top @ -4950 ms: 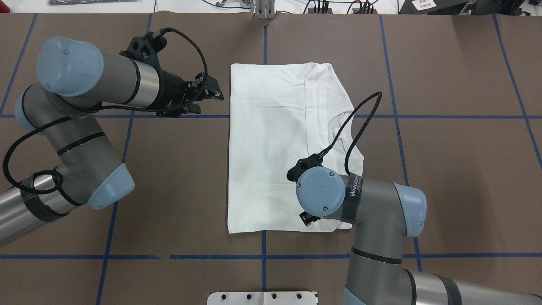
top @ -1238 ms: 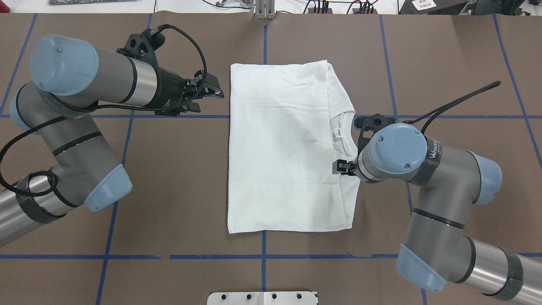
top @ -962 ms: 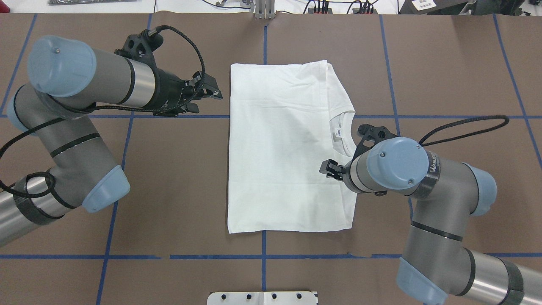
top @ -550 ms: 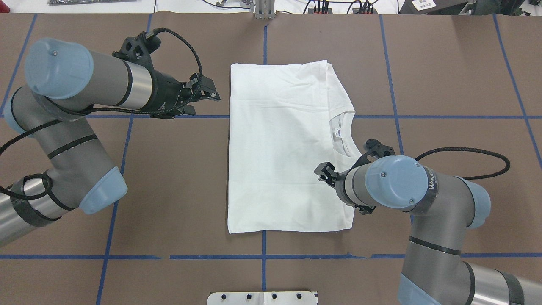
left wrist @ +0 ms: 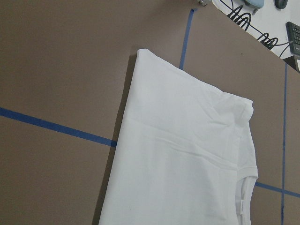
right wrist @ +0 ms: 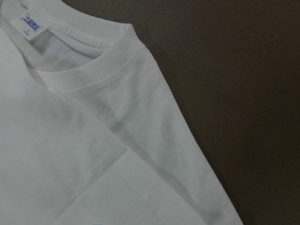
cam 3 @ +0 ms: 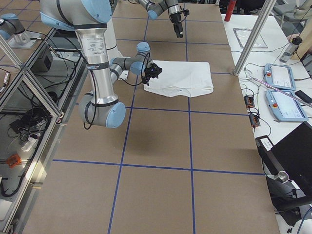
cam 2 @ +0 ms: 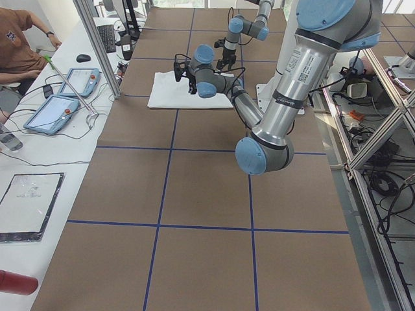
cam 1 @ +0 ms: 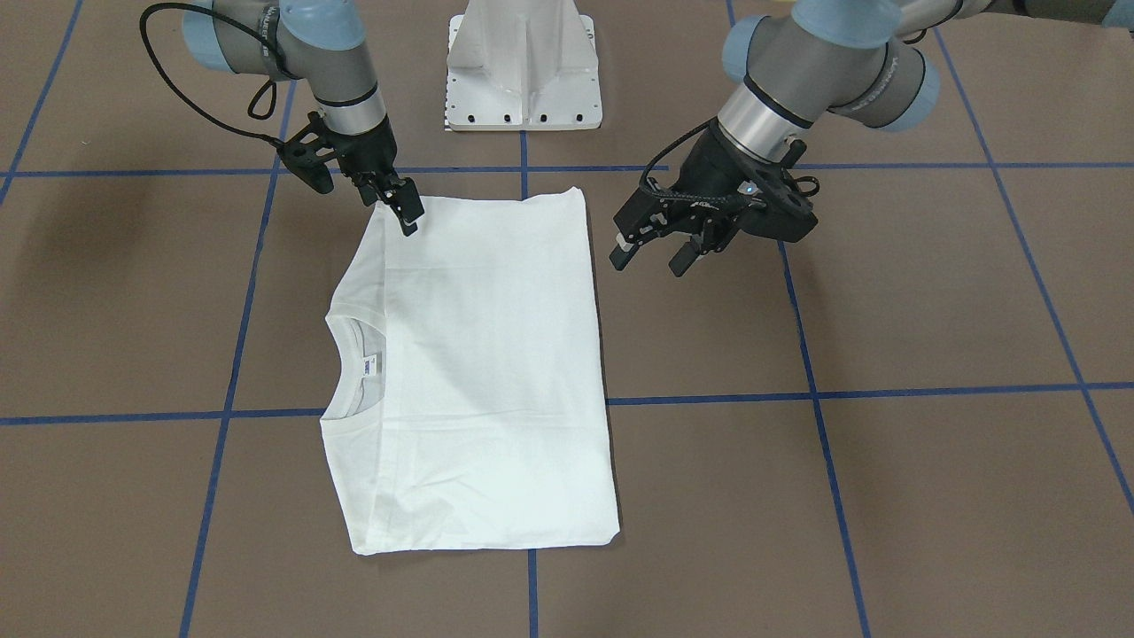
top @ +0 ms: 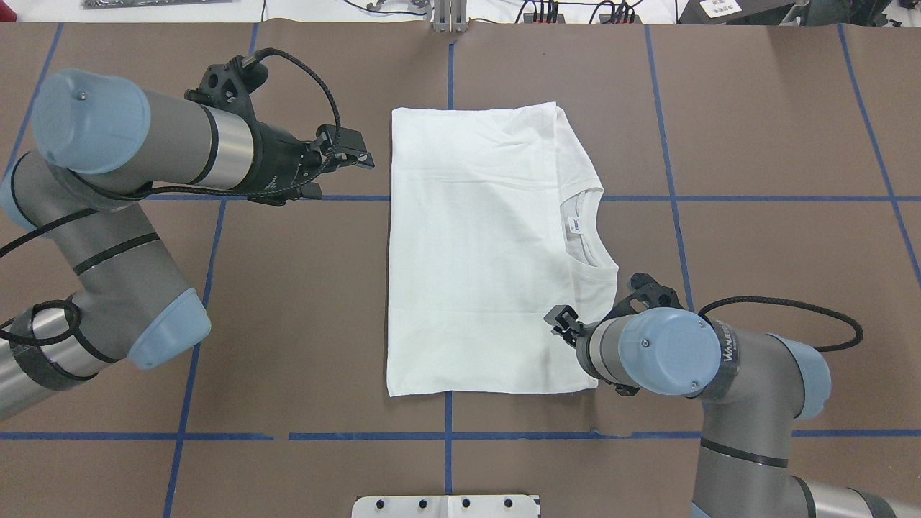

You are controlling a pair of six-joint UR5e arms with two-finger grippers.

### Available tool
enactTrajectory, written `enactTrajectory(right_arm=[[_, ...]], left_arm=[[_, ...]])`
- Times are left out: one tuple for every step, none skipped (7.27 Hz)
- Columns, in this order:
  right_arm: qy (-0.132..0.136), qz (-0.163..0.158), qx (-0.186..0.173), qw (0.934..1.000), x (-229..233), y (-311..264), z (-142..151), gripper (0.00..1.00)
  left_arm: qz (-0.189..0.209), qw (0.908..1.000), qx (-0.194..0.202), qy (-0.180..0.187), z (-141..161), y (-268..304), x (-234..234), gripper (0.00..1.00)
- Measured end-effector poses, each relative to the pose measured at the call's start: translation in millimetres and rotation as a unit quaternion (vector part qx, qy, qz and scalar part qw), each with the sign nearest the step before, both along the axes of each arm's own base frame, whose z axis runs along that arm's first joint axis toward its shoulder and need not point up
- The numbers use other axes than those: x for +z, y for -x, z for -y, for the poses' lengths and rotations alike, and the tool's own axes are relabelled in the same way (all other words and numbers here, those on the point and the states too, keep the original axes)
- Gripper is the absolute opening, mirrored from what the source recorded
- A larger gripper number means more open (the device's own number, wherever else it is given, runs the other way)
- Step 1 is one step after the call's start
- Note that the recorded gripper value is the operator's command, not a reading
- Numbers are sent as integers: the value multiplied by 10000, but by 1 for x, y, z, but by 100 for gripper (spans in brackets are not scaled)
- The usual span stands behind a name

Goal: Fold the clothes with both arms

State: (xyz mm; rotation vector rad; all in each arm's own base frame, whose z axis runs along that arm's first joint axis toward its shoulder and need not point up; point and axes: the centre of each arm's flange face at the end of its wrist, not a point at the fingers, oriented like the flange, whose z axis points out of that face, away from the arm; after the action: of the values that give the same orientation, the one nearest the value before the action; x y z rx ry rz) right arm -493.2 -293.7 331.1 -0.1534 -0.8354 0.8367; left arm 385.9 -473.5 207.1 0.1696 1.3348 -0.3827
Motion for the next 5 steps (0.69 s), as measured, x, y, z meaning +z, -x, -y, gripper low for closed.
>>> enactTrajectory(right_arm=[[134, 1, 110, 9999, 4, 3, -7, 96], [250, 10, 179, 9995, 7, 6, -13, 88], [334, 20, 219, 9992, 8, 6, -15, 85], [385, 14, 240, 9990, 10, 6, -16, 83], [419, -13, 253, 9988, 14, 4, -17, 77]], left_arm=[[-16, 10000, -45, -28, -1, 2, -3, 100], [-17, 9999, -104, -52, -1, 4, -5, 100], [-18, 9999, -136, -65, -1, 4, -5, 100], [-19, 9999, -150, -71, -1, 5, -6, 100], [-24, 9998, -157, -77, -1, 6, -7, 100]])
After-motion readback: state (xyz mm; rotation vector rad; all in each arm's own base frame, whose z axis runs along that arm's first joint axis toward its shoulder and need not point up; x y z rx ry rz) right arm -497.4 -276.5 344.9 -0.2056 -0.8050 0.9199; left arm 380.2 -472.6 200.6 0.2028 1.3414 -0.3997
